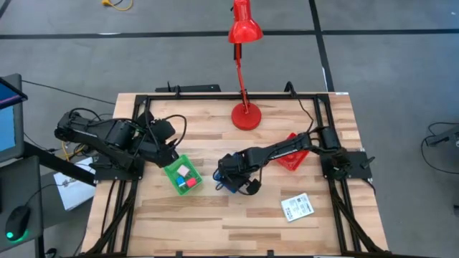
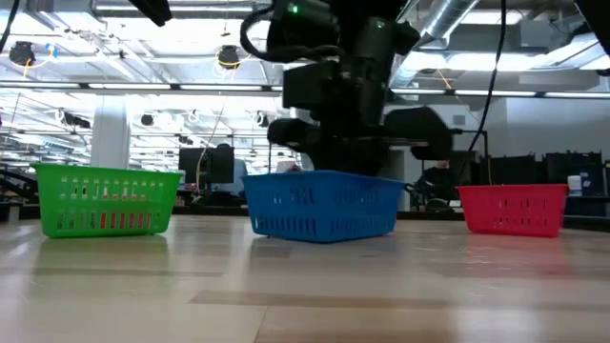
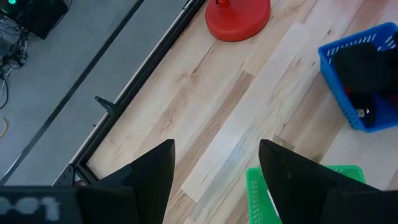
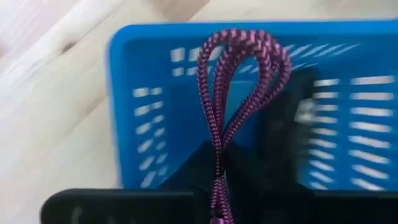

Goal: Pick and place items into bin
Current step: Put the pink charger cable into the blue basket, then put the card reader box into the red basket

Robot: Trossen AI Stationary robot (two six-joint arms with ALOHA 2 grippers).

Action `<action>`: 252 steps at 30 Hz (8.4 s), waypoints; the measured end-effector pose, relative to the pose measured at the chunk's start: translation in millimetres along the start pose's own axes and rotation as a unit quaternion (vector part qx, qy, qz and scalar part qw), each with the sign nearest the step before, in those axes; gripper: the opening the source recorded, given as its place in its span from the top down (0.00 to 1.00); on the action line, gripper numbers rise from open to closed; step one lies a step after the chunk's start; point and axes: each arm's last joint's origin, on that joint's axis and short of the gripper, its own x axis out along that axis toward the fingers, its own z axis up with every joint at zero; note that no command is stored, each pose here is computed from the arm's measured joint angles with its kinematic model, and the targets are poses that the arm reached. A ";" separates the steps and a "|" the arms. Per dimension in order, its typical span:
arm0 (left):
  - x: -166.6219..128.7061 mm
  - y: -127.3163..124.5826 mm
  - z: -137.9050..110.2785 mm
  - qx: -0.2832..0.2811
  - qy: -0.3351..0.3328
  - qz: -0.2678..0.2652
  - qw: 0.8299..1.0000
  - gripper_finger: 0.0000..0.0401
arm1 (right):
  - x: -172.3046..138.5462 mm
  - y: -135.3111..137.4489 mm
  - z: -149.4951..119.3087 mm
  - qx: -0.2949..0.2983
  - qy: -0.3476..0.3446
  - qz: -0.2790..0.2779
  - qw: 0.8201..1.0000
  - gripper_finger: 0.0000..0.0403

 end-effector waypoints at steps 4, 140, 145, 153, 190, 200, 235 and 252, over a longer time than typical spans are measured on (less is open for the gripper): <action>0.0 -0.1 -0.1 0.000 0.001 -0.001 1.000 0.44 | -1.6 -2.3 2.2 0.006 0.007 -0.029 1.000 0.88; 25.0 -55.1 21.0 -0.030 -0.157 -0.151 0.976 0.44 | -211.5 160.1 -59.9 0.486 0.029 0.053 0.872 0.73; 51.2 -105.6 30.7 0.120 -0.251 -0.256 0.926 0.44 | -181.8 187.5 -73.8 0.573 0.018 0.065 0.817 0.73; 120.3 -189.7 30.6 0.256 -0.317 -0.248 0.879 0.44 | -136.6 222.2 -82.0 0.618 0.108 0.067 0.776 0.78; 204.8 -365.5 57.9 0.462 -0.324 -0.246 0.788 0.44 | -72.5 276.2 -105.2 0.650 0.046 0.046 0.757 1.00; 221.7 -375.1 51.3 0.446 -0.344 -0.253 0.787 0.44 | -60.7 277.4 -125.7 0.675 0.026 0.063 0.735 1.00; 215.7 -379.4 16.1 0.538 -0.236 -0.069 0.806 0.44 | -56.4 240.8 -91.3 0.660 -0.087 -0.003 0.746 1.00; 204.2 -368.6 22.9 0.610 -0.165 -0.061 0.773 0.44 | -24.8 242.4 -84.6 0.655 -0.050 0.000 0.754 1.00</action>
